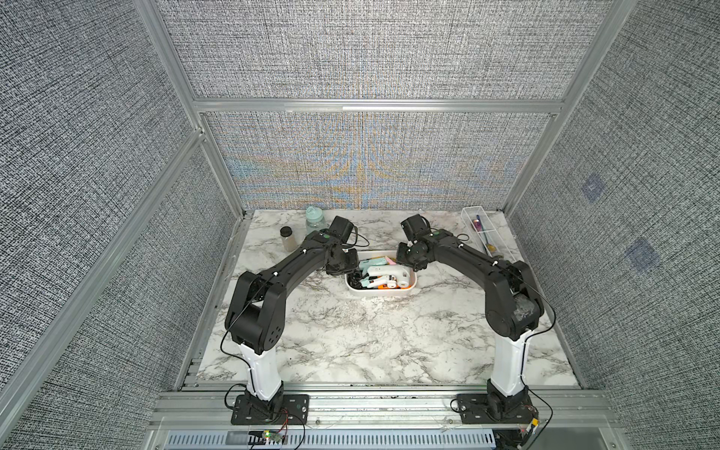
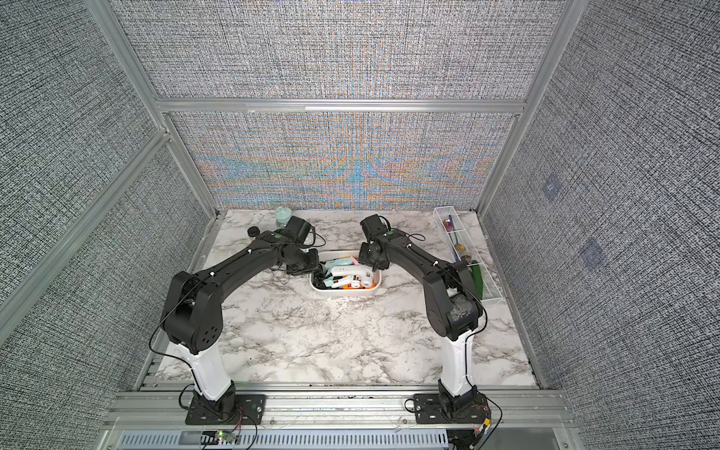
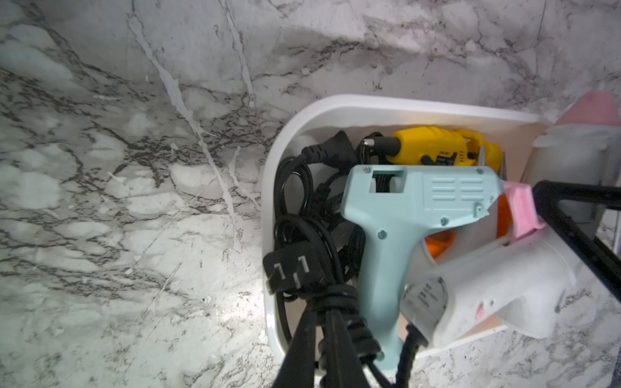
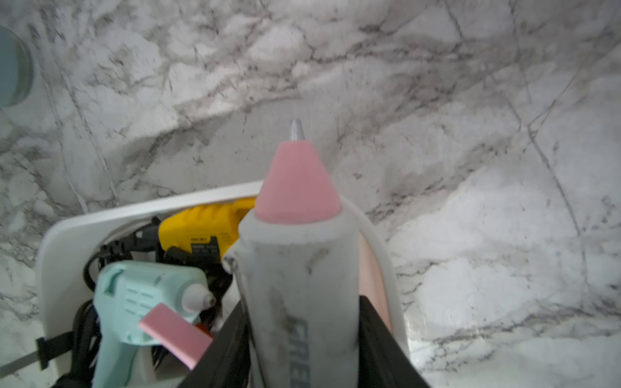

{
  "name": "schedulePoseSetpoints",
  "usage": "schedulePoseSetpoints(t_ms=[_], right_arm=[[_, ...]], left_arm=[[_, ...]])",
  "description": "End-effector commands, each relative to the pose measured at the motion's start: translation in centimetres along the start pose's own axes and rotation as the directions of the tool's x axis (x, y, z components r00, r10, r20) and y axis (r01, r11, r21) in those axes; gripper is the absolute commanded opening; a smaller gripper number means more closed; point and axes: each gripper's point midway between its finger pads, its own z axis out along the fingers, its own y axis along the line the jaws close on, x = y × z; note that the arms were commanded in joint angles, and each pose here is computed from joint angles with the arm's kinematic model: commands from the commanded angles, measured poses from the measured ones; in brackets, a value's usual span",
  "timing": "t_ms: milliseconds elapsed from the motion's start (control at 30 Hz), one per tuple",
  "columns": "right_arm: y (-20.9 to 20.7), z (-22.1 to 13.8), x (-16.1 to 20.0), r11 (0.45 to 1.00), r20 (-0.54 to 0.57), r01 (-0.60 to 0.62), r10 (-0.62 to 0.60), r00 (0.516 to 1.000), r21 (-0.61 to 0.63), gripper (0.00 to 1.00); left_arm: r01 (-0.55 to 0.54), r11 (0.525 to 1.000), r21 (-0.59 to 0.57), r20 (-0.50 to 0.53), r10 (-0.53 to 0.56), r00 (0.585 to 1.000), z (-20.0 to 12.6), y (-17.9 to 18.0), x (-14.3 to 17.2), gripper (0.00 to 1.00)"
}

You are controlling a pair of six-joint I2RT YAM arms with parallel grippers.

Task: Put the hot melt glue gun into the storage box
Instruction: Place the hot melt adhesive gun in the storage box.

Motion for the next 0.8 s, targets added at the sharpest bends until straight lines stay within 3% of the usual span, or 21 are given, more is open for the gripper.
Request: schedulePoseSetpoints(t_ms=[0,233,500,767], right_arm=[[-0.5,0.0,2.8,0.998,-0.109,0.057,-0.053,0.993,0.033,0.25],[-1.0,0.2,3.5,0.996,-0.13,0.073,-0.065,0.989,0.058,0.27],[-1.4,0.6,3.6,0.993,-0.137,0.075,-0.063,0.989,0.085,0.48],[-0.5,-1.7,1.8,0.994,-0.076,0.077,-0.071,0.995,0.078,0.62]], left_arm=[[-0.009,1.0,-0.015,-0.018,0.009,1.0,0.2,0.5,0.6,0.15],[-0.001,1.0,-0.02,-0.025,0.0,1.0,0.6,0.8,0.9,0.21],[-0.012,0.999,-0.05,0.003,0.012,1.0,-0.5,1.2,0.6,0.46],[-0.046,0.997,-0.063,0.077,0.051,0.996,-3.7,0.7,-0.8,0.56]])
